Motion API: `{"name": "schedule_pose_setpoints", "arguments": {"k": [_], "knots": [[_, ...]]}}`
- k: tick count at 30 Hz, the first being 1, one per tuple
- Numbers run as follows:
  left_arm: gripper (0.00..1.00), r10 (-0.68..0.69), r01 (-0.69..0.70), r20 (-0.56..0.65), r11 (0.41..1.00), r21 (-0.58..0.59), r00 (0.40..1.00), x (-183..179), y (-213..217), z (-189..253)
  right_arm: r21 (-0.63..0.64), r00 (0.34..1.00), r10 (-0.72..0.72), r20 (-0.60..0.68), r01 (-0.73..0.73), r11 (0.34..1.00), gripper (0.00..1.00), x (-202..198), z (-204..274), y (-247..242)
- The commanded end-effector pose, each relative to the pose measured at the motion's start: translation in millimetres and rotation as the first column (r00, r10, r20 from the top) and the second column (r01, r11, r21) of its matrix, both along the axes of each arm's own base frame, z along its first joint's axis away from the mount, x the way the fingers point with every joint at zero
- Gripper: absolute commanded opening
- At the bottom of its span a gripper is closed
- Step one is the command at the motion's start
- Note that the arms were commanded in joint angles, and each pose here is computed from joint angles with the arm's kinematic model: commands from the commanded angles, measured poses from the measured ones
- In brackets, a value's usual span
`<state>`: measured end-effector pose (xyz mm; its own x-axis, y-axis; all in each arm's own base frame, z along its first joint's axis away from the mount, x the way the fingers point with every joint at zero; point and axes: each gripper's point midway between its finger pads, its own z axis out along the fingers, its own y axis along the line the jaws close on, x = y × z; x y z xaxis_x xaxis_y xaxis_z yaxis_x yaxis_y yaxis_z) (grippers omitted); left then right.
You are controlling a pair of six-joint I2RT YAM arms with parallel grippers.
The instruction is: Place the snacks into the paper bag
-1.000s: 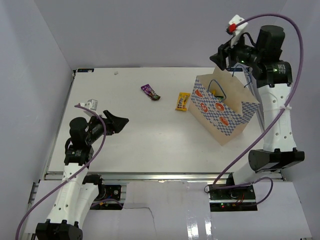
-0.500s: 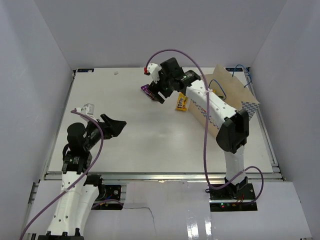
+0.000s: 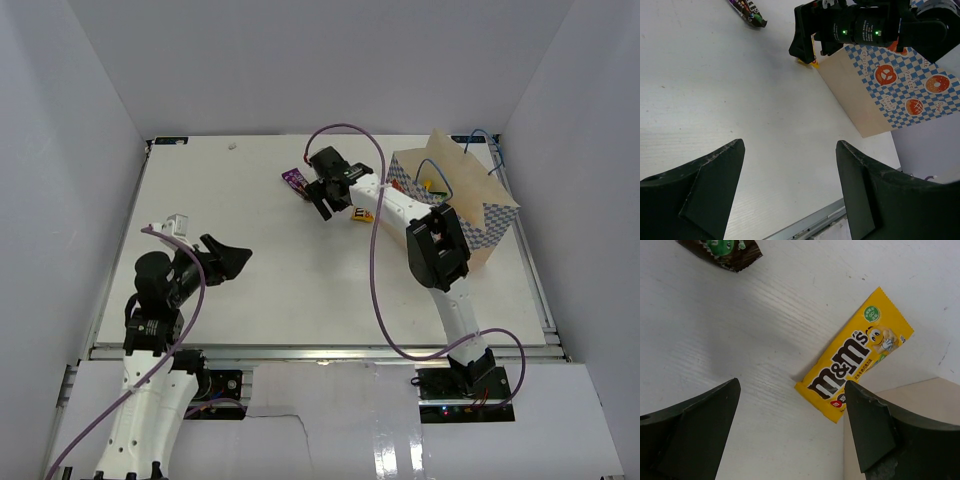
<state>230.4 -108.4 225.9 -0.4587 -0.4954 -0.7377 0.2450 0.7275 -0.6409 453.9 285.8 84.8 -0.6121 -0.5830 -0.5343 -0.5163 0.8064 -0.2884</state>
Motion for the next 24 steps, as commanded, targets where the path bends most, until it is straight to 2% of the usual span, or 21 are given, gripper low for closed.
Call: {"name": "schedule_pose_setpoints", "arguments": {"k": [1, 9, 19, 24], "knots": [[0.85, 0.015, -0.015, -0.012, 1.0, -0.001, 1.0, -3, 2, -3, 0.02, 0.993, -0.104, 0.058, 0.103, 0.994, 0.9, 23, -2, -8], [0.85, 0.035, -0.035, -0.024, 0.999, -0.004, 0.999, -7, 5, -8, 0.034, 0.982, -0.183, 0.052, 0.181, 0.983, 0.94, 47, -8, -38], [0.85, 0.027, -0.027, -0.048, 1.0, -0.009, 0.999, -3, 3, -12, 0.02, 0.975, -0.224, 0.004, 0.224, 0.974, 0.95, 35, -31, -51], [0.85, 0.031, -0.032, -0.05, 0.999, -0.013, 0.998, -4, 4, -14, 0.017, 0.968, -0.249, 0.015, 0.249, 0.968, 0.96, 33, -26, -59]]}}
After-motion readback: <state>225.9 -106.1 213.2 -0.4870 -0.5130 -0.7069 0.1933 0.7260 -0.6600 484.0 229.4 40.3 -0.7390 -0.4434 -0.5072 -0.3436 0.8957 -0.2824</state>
